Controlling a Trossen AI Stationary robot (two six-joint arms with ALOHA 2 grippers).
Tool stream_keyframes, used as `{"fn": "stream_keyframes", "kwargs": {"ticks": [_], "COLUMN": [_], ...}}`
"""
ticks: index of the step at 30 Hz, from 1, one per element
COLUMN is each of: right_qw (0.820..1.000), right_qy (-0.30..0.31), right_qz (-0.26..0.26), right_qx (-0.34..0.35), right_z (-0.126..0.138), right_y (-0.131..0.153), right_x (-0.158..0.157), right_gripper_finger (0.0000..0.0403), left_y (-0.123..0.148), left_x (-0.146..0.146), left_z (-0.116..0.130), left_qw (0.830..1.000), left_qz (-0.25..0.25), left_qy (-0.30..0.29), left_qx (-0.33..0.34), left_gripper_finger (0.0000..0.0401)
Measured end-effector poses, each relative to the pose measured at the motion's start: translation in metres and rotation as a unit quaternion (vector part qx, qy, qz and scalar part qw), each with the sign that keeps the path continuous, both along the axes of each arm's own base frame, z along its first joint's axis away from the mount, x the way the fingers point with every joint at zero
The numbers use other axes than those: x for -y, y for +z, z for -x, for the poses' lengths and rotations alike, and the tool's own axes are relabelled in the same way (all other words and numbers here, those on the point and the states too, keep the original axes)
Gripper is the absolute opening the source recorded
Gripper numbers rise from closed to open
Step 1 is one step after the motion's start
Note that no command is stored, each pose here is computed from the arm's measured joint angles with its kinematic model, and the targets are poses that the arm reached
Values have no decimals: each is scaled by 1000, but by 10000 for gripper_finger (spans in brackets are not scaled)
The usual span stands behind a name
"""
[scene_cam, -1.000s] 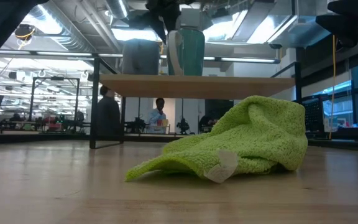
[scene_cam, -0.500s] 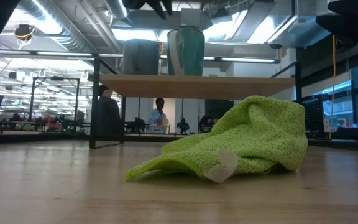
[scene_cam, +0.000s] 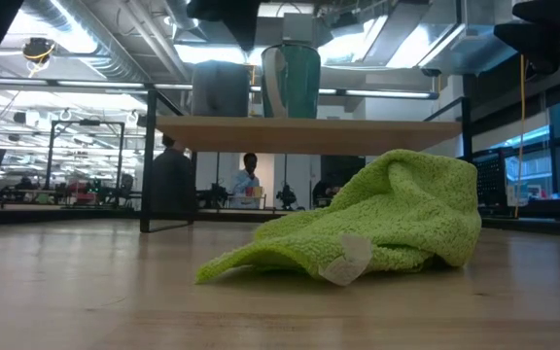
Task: Stack small to large cups/mugs on shelf
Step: Put the light blue mug on the shelf
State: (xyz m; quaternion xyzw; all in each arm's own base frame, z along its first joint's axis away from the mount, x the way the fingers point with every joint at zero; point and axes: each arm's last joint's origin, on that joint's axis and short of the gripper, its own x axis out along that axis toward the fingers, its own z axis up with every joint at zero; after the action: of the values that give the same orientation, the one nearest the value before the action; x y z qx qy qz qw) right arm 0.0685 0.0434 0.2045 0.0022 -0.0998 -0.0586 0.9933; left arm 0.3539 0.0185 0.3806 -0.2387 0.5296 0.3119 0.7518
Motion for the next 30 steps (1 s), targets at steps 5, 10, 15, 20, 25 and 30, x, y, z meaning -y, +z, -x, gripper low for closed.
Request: {"fn": "stream_keyframes", "kwargs": {"ticks": [5, 10, 15, 20, 25, 30], "right_qw": [1000, 1000, 1000, 1000, 1000, 1000], "right_qy": [0, 0, 0, 0, 0, 0], "right_qz": [0, 0, 0, 0, 0, 0], "right_qx": [0, 0, 0, 0, 0, 0], "right_z": [0, 0, 0, 0, 0, 0], "right_y": [0, 0, 0, 0, 0, 0], "right_x": [0, 0, 0, 0, 0, 0], "right_gripper_finger": [181, 181, 181, 181, 181, 181], "left_y": [-7, -8, -7, -7, -6, -5], "left_x": [1, 0, 0, 0, 0, 0], "left_z": [-1, -4, -8, -9, -12, -13], "left_qw": [1000, 1000, 999, 999, 999, 998], "left_qz": [-18, -30, -32, -32, -33, -34], "left_qy": [1, 1, -4, -4, -3, -6], "left_qx": [-15, -5, 19, 20, 37, 45], "left_gripper_finger": [2, 1, 1, 1, 1, 1]}}
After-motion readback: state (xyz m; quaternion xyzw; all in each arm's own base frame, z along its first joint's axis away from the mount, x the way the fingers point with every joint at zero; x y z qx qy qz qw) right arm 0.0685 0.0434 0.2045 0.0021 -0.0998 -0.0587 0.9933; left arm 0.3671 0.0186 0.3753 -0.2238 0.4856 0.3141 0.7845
